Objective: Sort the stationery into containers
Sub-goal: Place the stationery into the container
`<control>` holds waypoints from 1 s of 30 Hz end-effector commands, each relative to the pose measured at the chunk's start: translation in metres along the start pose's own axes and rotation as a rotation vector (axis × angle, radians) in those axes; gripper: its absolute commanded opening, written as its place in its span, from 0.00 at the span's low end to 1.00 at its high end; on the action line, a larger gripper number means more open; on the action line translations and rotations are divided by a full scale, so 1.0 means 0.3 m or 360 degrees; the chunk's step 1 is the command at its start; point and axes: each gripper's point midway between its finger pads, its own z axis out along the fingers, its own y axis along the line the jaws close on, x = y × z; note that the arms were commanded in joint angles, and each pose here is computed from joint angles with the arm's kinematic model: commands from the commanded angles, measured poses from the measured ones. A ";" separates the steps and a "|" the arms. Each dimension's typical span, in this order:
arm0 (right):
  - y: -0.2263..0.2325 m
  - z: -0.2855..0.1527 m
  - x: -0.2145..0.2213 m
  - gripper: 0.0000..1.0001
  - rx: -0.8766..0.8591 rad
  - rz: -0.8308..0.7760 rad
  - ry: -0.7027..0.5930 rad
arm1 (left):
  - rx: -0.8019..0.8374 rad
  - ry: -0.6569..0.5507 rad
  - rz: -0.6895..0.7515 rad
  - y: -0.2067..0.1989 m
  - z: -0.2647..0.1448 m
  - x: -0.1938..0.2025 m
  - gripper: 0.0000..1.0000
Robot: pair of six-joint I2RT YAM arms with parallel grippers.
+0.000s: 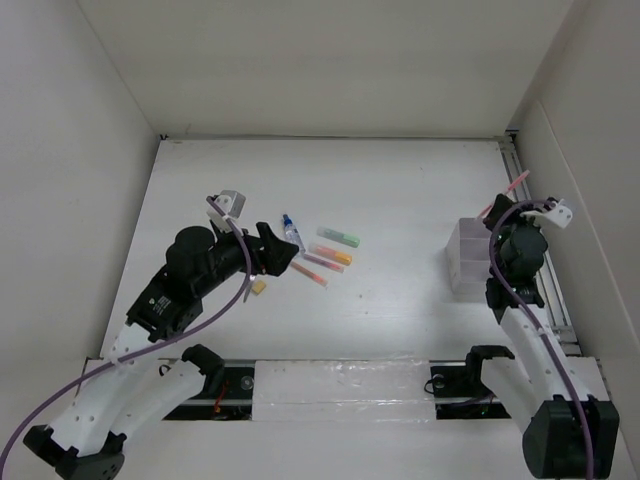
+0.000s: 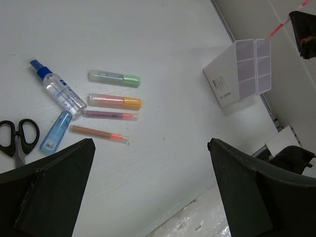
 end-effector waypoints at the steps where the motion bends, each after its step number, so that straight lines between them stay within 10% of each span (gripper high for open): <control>1: 0.022 0.026 -0.032 0.00 -0.0031 0.0011 -0.0049 | 0.0107 -0.0032 0.0048 -0.038 -0.008 -0.013 1.00; 30: -0.044 0.060 0.146 0.00 0.0079 -0.0141 0.0003 | 0.0229 0.0001 0.0070 -0.080 -0.017 0.004 1.00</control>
